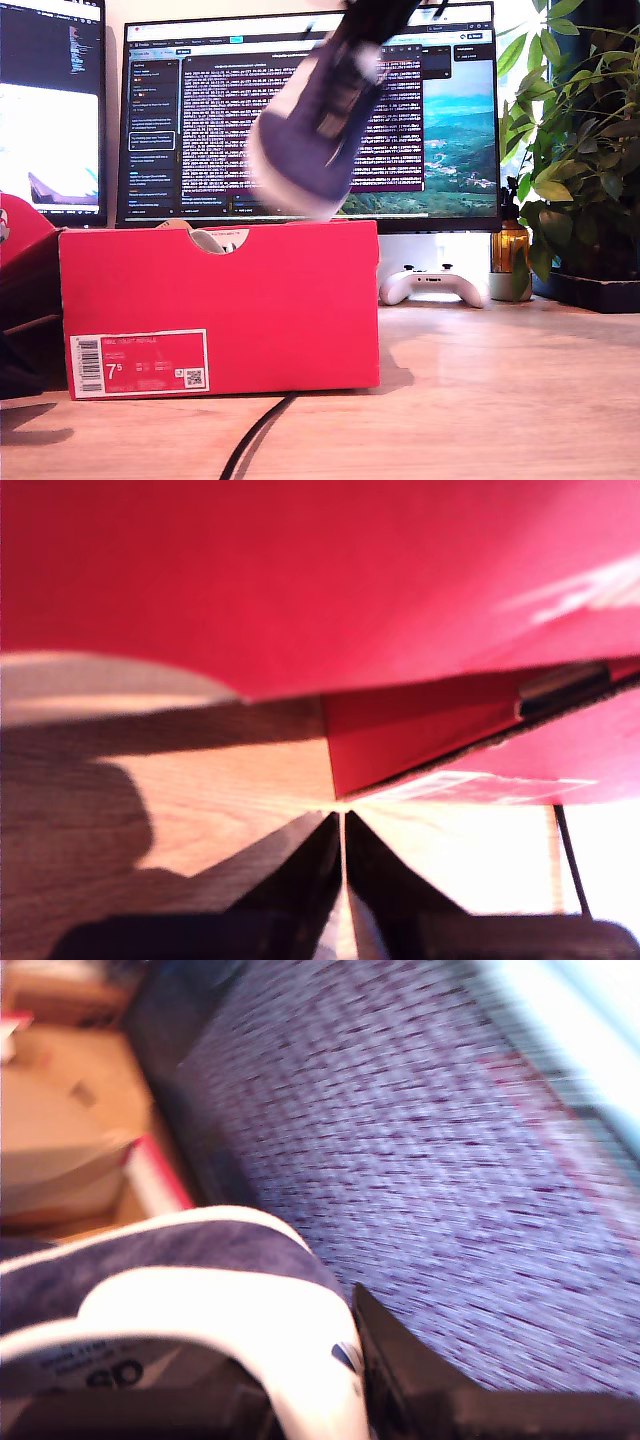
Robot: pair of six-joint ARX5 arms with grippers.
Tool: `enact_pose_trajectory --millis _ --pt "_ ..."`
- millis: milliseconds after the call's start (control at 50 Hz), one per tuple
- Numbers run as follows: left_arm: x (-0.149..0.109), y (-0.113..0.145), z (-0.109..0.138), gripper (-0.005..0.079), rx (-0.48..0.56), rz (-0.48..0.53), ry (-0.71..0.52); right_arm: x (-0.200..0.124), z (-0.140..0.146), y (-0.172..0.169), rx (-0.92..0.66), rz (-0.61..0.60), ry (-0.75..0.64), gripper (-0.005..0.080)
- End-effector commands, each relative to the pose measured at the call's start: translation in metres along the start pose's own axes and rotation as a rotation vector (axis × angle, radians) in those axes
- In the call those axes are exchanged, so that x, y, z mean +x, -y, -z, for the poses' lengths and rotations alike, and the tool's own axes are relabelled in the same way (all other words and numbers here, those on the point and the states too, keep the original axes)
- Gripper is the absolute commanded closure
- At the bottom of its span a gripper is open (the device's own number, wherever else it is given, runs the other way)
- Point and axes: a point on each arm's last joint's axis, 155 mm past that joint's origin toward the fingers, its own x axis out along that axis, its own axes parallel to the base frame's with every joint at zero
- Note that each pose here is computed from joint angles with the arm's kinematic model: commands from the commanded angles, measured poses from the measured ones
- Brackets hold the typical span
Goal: Pack the blue shoes by picking the first shoe and placing it inside the red shoebox, left side, then picking and rotating the second shoe and placing it in the shoebox
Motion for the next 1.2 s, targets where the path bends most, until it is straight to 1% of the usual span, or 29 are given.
enact_pose_trajectory --millis 0,240,620,860,1180 --pt "-0.001 -0.007 0.008 0.0764 0.000 -0.020 -0.012 -0.008 -0.023 0.012 -0.017 0.041 0.060 0.0762" --pt "-0.001 -0.006 0.007 0.0764 0.000 -0.019 -0.010 0.021 0.007 -0.018 -0.025 -0.028 -0.034 0.0762" --pt "-0.001 -0.005 0.005 0.0764 0.002 -0.014 -0.004 0.052 0.068 -0.080 -0.024 -0.206 -0.210 0.0762" --pt "-0.001 -0.005 0.005 0.0764 0.002 -0.013 -0.004 0.068 0.086 -0.105 -0.028 -0.258 -0.251 0.0762" --pt "-0.001 -0.004 0.005 0.0764 0.003 -0.010 -0.002 0.091 0.100 -0.126 -0.033 -0.278 -0.259 0.0740"
